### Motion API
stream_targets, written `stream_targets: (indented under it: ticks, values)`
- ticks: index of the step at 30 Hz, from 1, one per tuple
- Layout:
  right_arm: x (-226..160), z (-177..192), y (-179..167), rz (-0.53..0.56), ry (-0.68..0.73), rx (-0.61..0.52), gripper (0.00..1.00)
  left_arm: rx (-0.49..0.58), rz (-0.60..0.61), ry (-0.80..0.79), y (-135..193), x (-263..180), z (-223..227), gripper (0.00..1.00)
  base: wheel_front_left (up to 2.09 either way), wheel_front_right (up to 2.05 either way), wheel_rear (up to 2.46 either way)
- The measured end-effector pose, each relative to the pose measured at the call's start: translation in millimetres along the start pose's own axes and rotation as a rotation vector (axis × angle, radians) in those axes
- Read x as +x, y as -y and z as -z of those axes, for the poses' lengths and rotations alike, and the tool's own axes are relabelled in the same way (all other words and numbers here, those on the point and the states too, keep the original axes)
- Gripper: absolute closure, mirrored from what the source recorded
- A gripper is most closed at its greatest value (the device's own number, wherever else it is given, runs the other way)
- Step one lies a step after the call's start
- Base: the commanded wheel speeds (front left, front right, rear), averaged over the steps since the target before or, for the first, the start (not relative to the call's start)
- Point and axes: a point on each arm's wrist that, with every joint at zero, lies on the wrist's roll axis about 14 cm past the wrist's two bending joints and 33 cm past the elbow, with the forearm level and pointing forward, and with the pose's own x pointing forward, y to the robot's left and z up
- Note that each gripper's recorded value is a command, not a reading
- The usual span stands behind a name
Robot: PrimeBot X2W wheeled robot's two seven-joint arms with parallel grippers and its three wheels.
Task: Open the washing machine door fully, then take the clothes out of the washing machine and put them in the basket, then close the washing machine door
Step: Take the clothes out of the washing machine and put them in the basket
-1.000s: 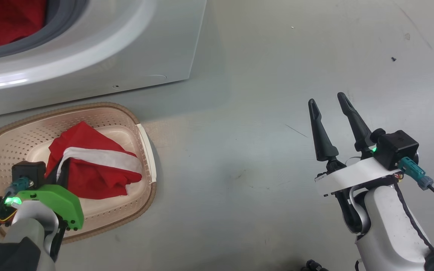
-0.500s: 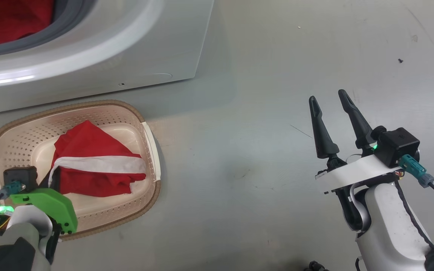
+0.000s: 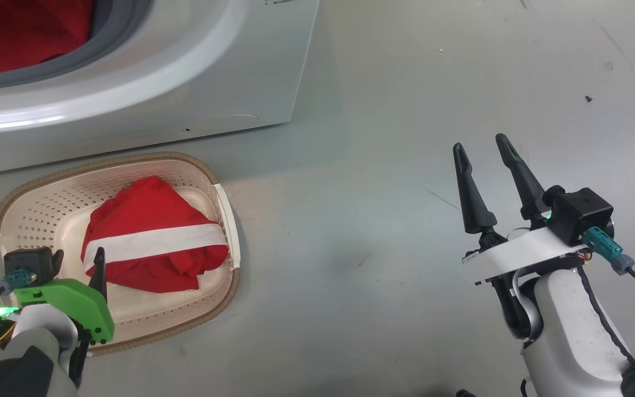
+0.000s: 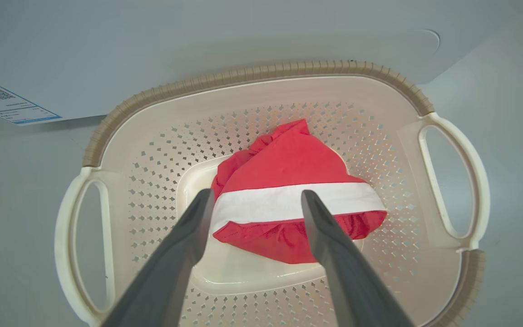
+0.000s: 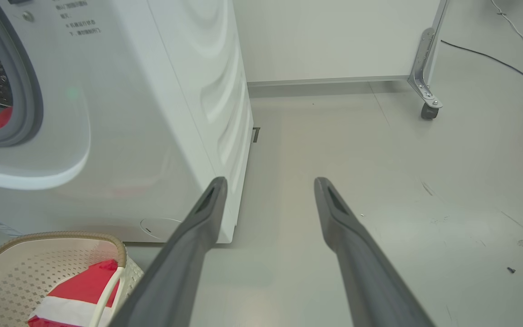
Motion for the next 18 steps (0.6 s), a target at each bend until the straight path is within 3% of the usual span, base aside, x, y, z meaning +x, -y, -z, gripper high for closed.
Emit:
stream_targets:
  ticks: [18]
  values:
    - [-3.0,-31.9,-18.6,-0.047,0.082,0.004,0.0,0.071,0.069,0.284,31.3,-29.7,-88.4,0.0,0.0,0.0,0.0]
